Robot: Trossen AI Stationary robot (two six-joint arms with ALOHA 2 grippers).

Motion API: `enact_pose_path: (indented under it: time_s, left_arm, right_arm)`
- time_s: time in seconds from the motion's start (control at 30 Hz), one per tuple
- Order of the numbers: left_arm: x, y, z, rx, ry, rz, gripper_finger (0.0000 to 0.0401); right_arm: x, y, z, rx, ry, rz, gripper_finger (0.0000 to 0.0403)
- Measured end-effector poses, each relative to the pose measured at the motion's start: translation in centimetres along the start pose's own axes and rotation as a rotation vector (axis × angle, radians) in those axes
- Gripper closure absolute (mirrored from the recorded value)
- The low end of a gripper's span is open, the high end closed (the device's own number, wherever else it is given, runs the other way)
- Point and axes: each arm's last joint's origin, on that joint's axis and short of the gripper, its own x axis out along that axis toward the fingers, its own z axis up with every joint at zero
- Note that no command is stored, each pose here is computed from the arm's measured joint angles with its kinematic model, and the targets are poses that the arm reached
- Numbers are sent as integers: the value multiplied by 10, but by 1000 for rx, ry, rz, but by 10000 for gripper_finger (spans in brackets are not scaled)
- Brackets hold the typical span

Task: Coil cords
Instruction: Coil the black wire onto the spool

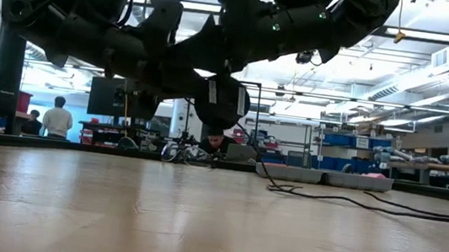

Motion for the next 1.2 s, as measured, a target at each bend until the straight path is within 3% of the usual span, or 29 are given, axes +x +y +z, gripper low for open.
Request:
enact_pose_path:
  time_s: [0.33, 0.53, 0.73, 1.0, 1.2]
  left_arm:
    - [-1, 6, -11, 35, 107, 74, 400]
    - [-1, 8, -13, 74, 123, 101, 401]
    - [-2, 9, -14, 92, 130, 118, 401]
    - [-1, 7, -11, 94, 95, 102, 401]
    - [-15, 13, -12, 75, -19, 81, 401]
  right_arm:
    - [-8, -2, -1, -19, 110, -86, 403]
    - [-30, -5, 7, -45, 259, -252, 403]
    - [-50, -6, 7, 19, 410, -259, 403]
    - [-51, -3, -21, 130, 613, -276, 402]
    - [-34, 2, -48, 185, 683, -293, 383]
